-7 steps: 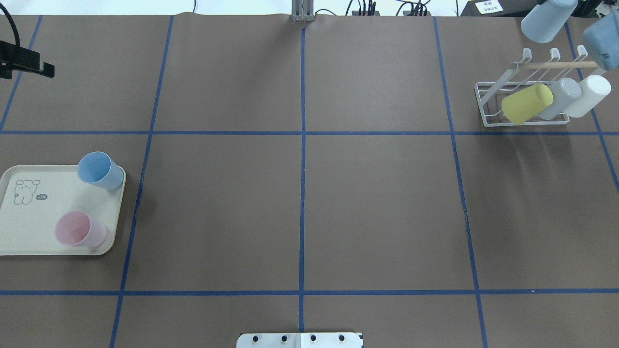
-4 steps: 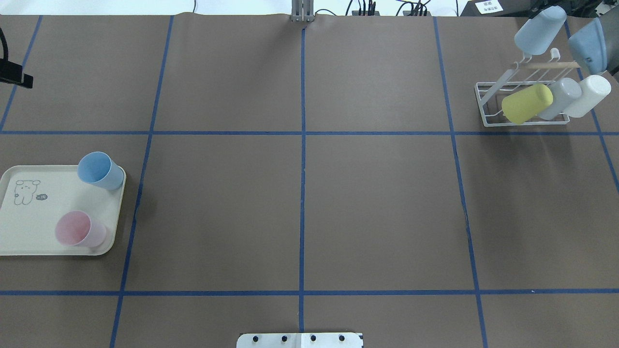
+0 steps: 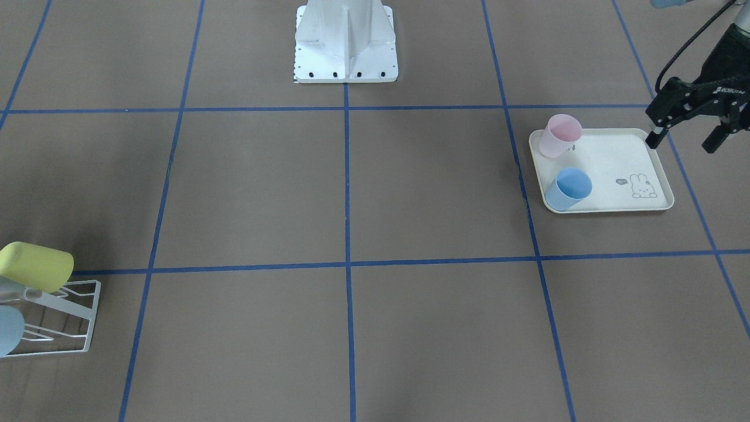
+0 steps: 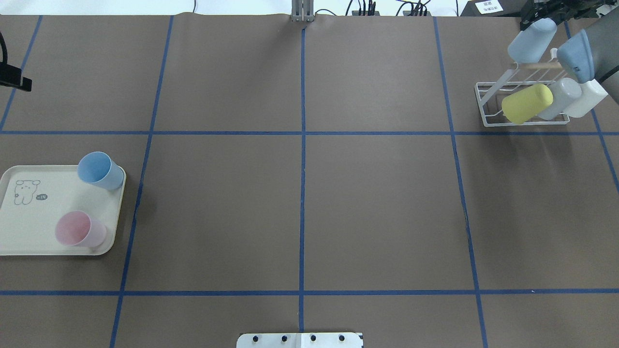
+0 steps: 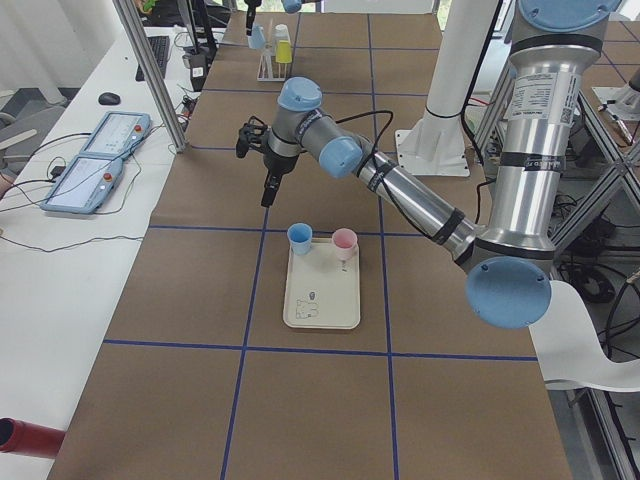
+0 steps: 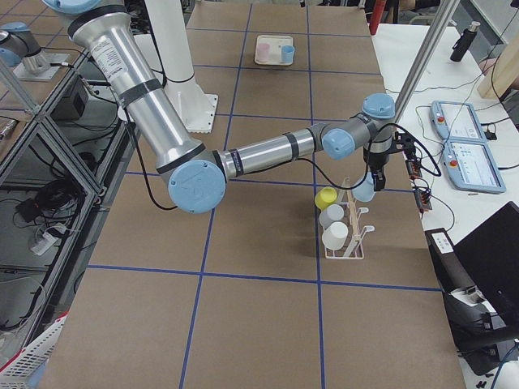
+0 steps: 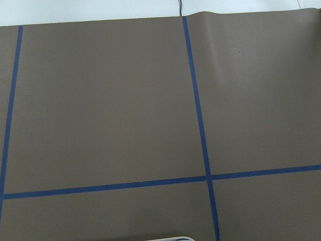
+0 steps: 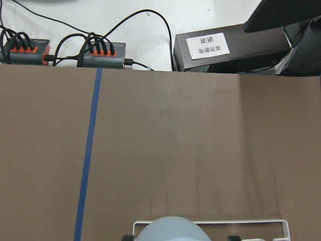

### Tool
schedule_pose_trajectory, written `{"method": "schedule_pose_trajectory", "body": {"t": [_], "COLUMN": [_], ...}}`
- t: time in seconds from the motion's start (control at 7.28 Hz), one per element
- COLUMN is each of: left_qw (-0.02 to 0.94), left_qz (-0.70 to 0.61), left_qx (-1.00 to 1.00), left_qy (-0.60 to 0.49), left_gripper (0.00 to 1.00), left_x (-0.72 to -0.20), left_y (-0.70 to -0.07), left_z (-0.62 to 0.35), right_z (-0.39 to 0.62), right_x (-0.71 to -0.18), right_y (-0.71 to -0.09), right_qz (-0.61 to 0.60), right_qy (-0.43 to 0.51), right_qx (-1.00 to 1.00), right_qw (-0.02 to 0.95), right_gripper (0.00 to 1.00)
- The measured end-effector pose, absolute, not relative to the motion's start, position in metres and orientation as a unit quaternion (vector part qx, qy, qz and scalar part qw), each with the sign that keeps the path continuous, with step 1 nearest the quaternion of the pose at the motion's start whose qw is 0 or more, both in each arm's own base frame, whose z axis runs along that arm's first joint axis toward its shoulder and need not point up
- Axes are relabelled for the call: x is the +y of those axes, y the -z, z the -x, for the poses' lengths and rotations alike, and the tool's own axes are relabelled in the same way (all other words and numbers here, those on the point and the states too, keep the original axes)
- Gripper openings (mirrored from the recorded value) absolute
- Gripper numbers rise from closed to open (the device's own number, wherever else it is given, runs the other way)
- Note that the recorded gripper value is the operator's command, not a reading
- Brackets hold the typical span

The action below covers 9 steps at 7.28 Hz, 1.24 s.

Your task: Transfer IKEA cup to right arm and place on rack

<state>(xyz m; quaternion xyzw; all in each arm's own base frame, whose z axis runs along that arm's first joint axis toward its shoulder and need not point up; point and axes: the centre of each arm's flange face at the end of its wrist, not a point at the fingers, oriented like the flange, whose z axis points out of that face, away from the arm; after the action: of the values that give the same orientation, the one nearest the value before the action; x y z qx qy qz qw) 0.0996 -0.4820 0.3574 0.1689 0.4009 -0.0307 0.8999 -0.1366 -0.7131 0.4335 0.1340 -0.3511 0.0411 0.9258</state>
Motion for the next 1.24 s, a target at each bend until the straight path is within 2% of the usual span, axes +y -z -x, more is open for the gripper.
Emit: {"method": "schedule_pose_trajectory", "body": {"t": [0.14,0.27,1.24], "left_qw": [0.904,0.908,0.927], "left_qz": [-0.155,-0.137,0.018], "left_qx": [0.397,0.395,0.371], "left_qy": [0.032,0.028,-0.053], "left_gripper": [1.0,1.0,0.99], "left_x": [-0.475,-0.465,-0.377], "left_y": [-0.372,-0.386,-0.465], "left_z": [-0.101,-0.11,-0.234], "right_z": [0.14,0.144,0.154], "right_x": [-0.713,-0.712,-0.712], "right_y": [-0.437,-0.439,-0.425], "right_qz": [-0.131,-0.129,-0.133], "right_qy": [-0.04,-0.038,-0.029], "right_qx": [-0.35,-0.35,-0.357], "right_qw": [0.927,0.927,0.924], "right_gripper": [0.85,0.98,0.99]}}
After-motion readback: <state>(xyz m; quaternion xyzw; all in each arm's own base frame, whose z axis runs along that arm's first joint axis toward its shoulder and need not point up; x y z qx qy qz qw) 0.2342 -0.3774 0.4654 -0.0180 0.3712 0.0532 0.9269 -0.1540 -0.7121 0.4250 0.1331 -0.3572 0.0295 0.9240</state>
